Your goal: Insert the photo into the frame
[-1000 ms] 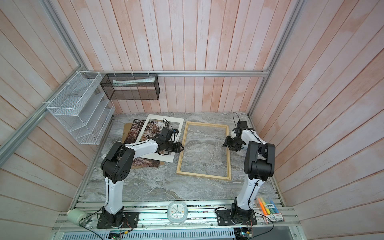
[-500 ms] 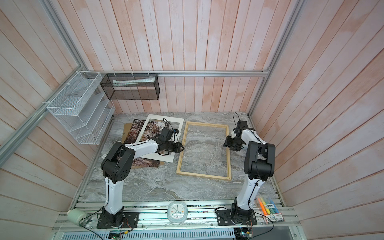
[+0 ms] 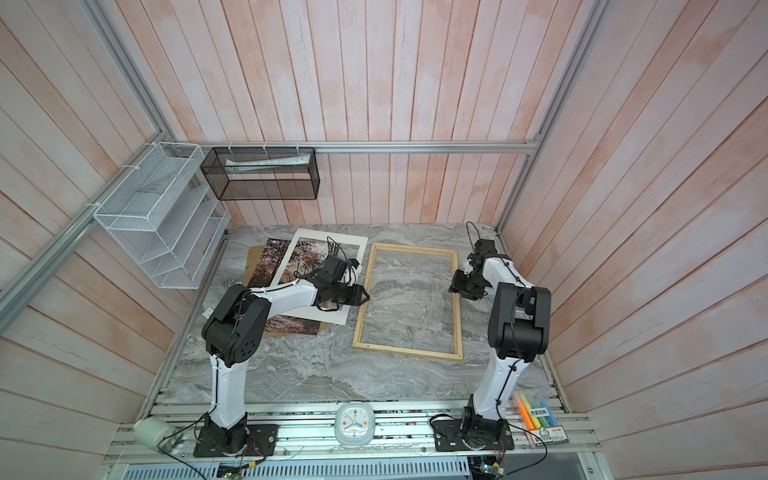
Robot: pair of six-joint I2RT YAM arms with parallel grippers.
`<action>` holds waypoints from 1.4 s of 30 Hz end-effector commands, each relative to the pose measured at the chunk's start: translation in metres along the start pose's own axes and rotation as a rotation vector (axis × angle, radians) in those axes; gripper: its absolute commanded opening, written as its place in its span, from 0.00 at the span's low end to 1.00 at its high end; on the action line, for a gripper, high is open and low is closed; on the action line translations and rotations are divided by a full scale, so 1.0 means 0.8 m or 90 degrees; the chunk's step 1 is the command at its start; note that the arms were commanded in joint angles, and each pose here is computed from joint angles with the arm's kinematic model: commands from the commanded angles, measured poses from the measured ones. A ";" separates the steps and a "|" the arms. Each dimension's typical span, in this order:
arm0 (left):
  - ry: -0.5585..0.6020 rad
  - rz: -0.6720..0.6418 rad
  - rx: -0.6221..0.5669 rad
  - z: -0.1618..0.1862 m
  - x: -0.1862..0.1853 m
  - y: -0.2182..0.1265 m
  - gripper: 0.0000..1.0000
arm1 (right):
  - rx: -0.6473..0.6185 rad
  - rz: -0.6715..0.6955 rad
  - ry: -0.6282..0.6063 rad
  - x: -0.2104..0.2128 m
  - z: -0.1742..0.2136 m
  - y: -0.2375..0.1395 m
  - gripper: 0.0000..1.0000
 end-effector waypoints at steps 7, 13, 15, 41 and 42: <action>-0.001 0.022 0.006 0.018 -0.010 0.008 0.46 | -0.015 0.013 0.011 0.001 -0.002 -0.016 0.50; -0.001 0.057 0.019 0.030 -0.035 0.017 0.46 | -0.024 0.012 0.011 0.002 -0.004 -0.019 0.50; 0.001 0.069 0.024 0.033 -0.044 0.019 0.46 | -0.027 0.009 0.011 0.003 -0.006 -0.019 0.50; -0.186 -0.201 -0.136 -0.030 0.144 -0.135 0.51 | -0.125 -0.384 -0.061 0.286 -0.020 -0.029 0.61; -0.193 -0.205 -0.130 -0.025 0.148 -0.132 0.51 | -0.114 -0.396 -0.067 0.305 -0.016 -0.023 0.61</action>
Point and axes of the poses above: each gripper's point midway between its finger pads, its own y axis out along the fingers, its own x axis along the line the jaws close on, z = x × y, the point moved 1 cm from there along -y, back along the fingers, and after that the axes turned 9 degrees about -y, right-handed, at the moved point
